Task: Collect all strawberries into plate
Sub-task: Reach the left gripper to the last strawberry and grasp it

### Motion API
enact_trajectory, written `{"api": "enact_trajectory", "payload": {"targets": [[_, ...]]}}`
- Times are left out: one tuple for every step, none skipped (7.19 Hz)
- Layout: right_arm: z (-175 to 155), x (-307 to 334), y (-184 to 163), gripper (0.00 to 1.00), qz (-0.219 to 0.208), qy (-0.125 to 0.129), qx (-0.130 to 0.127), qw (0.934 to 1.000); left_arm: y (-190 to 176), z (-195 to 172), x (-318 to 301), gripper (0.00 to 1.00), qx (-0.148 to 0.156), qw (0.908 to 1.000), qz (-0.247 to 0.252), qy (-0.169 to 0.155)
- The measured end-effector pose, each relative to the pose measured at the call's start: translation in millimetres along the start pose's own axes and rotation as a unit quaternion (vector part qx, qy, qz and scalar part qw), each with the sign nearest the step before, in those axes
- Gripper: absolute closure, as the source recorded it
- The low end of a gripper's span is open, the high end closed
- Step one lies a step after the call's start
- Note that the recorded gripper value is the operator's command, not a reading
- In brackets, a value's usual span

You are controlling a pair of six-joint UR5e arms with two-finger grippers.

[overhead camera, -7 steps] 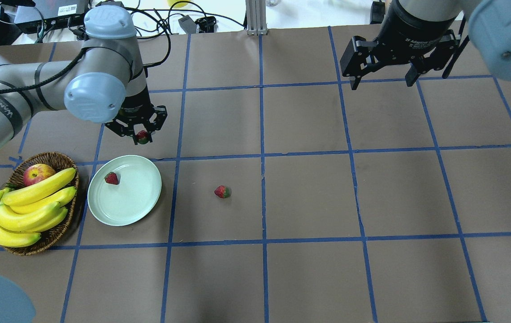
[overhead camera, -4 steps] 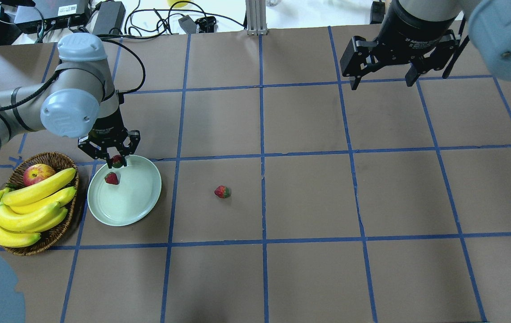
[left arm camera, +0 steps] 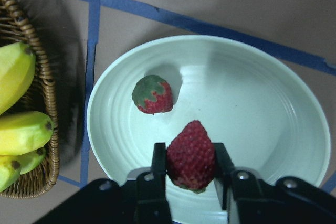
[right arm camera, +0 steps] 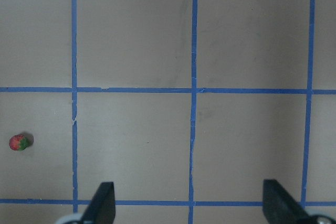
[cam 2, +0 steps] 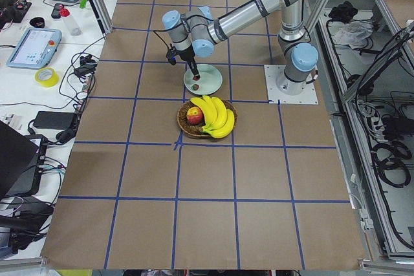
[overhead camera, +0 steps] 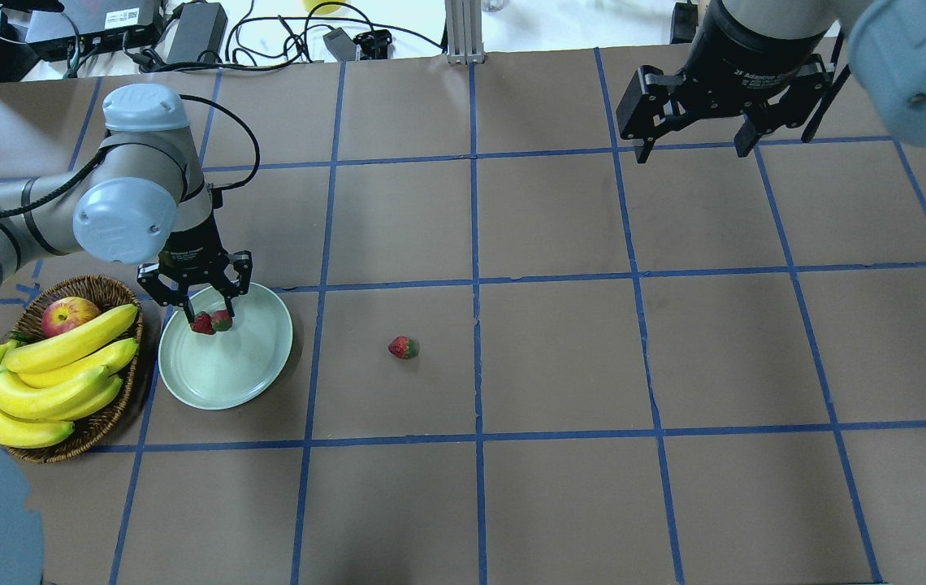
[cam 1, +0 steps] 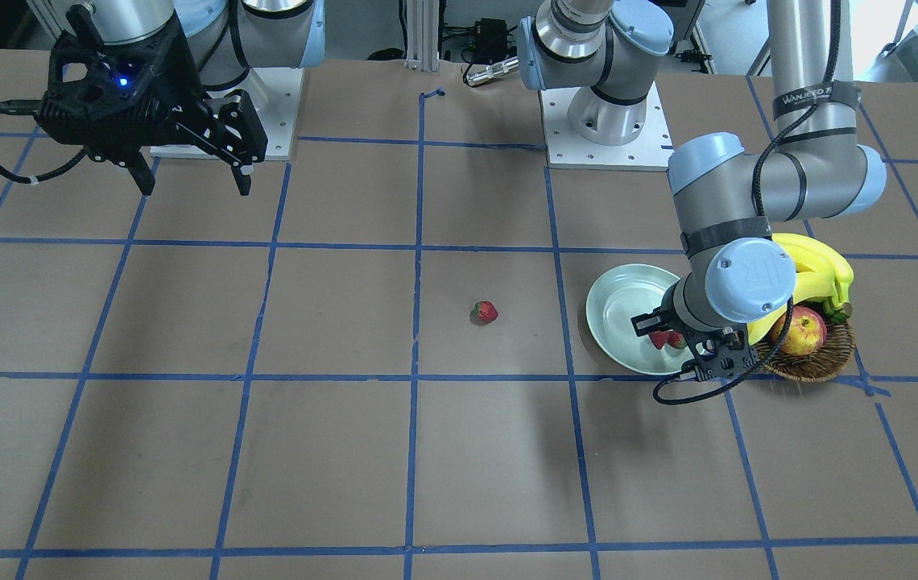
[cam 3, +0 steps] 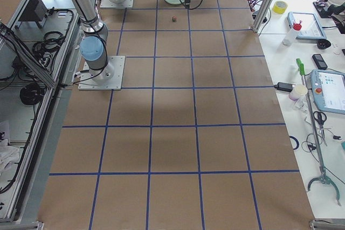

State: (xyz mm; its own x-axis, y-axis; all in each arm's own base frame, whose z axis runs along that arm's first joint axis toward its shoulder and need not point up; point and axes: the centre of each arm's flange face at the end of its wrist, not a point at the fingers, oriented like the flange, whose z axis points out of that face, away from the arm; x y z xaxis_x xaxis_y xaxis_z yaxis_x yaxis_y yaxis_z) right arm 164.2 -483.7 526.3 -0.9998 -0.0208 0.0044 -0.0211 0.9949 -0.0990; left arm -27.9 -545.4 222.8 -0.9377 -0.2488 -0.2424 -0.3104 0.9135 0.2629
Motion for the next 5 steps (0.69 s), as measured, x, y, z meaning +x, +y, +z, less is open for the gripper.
{"api": "enact_trajectory", "payload": {"targets": [[0,0,0,0.00,0.000,0.000,0.000,1.0000,-1,-5,0,0.00,0.006,1.0000,-0.001,0.003],[0,0,0,0.00,0.000,0.000,0.000,1.0000,-1,-16,2,0.00,0.016,0.9997,-0.001,0.019],[0,0,0,0.00,0.000,0.000,0.000,1.0000,1,-31,12,0.00,0.025,0.9984,0.005,0.051],[0,0,0,0.00,0.000,0.000,0.000,1.0000,6,-47,31,0.00,0.033,0.9957,0.020,0.085],[0,0,0,0.00,0.000,0.000,0.000,1.0000,16,-62,55,0.00,0.045,0.9928,0.040,0.104]]}}
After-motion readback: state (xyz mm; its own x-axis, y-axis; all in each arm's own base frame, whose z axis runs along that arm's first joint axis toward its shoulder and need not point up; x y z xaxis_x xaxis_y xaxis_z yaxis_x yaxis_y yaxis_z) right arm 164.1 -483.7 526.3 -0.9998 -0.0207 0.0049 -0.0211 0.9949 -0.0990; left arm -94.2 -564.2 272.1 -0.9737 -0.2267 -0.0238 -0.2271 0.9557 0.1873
